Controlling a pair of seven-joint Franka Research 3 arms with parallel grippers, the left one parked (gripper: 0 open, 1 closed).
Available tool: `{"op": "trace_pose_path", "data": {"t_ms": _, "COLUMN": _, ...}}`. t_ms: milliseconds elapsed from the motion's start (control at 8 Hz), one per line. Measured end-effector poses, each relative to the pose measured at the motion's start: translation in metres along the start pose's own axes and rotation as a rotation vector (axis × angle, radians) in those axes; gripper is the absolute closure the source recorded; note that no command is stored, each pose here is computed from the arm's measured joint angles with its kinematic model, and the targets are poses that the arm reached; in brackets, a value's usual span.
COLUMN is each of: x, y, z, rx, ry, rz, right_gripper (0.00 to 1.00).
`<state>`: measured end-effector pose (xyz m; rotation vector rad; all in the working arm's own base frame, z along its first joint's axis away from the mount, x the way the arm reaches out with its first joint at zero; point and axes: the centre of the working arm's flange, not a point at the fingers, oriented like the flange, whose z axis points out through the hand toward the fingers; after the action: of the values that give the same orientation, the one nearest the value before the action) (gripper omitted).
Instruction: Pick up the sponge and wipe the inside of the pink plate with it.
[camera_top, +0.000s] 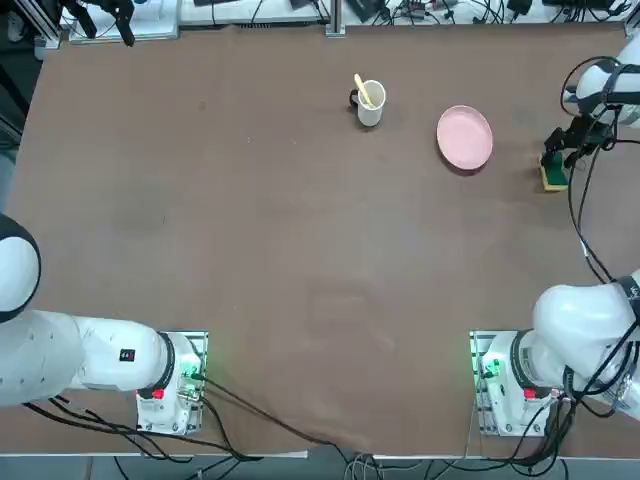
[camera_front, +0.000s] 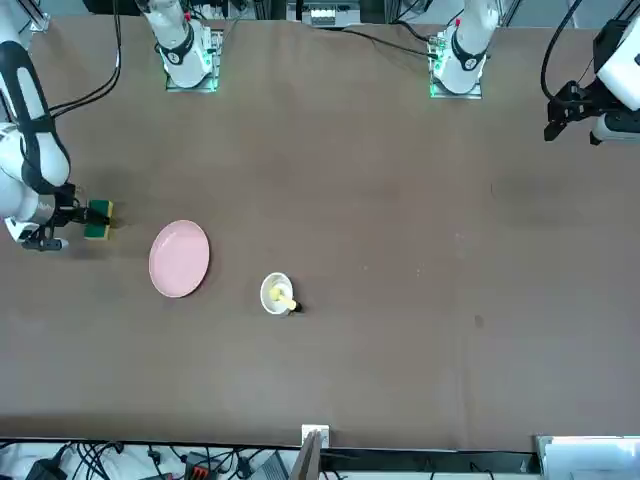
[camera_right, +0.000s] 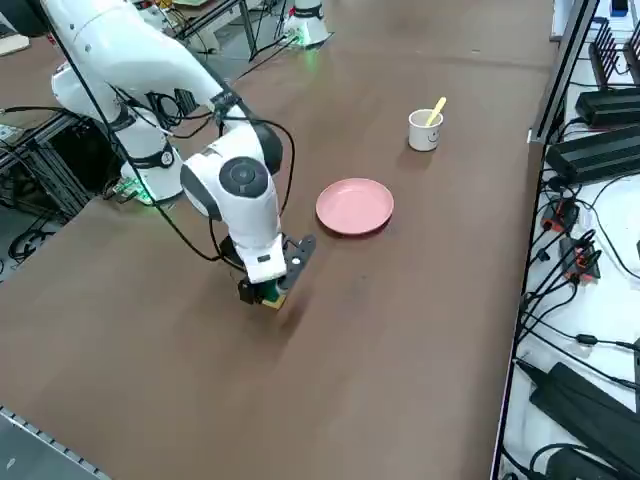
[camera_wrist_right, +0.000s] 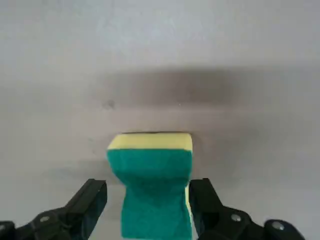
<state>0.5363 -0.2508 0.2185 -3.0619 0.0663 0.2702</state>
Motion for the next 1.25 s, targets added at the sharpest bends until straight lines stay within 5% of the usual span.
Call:
{"op": "trace_pose_path", "data": {"t_ms": 375, "x": 0.022, "y": -0.047, "z": -0.115, "rx": -0.050, "ry": 0.000, "rz": -0.072, "right_gripper": 0.00}}
{"op": "trace_pose_path", "data": {"t_ms": 625, "x": 0.024, "y": -0.100, "z": -0.222, "rx": -0.096, "ry": 0.081, "rz": -0.125, "right_gripper": 0.00}}
{"op": "trace_pose_path", "data": {"t_ms": 875, "x": 0.007, "y": -0.156, "z": -0.305, "rx": -0.130, "ry": 0.197, "rz": -0.145, "right_gripper": 0.00}}
{"op": "trace_pose_path", "data": {"t_ms": 1250, "x": -0.025, "y": -0.202, "z": -0.370, "rx": -0.109, "ry": 0.196, "rz": -0.108, "right_gripper": 0.00}}
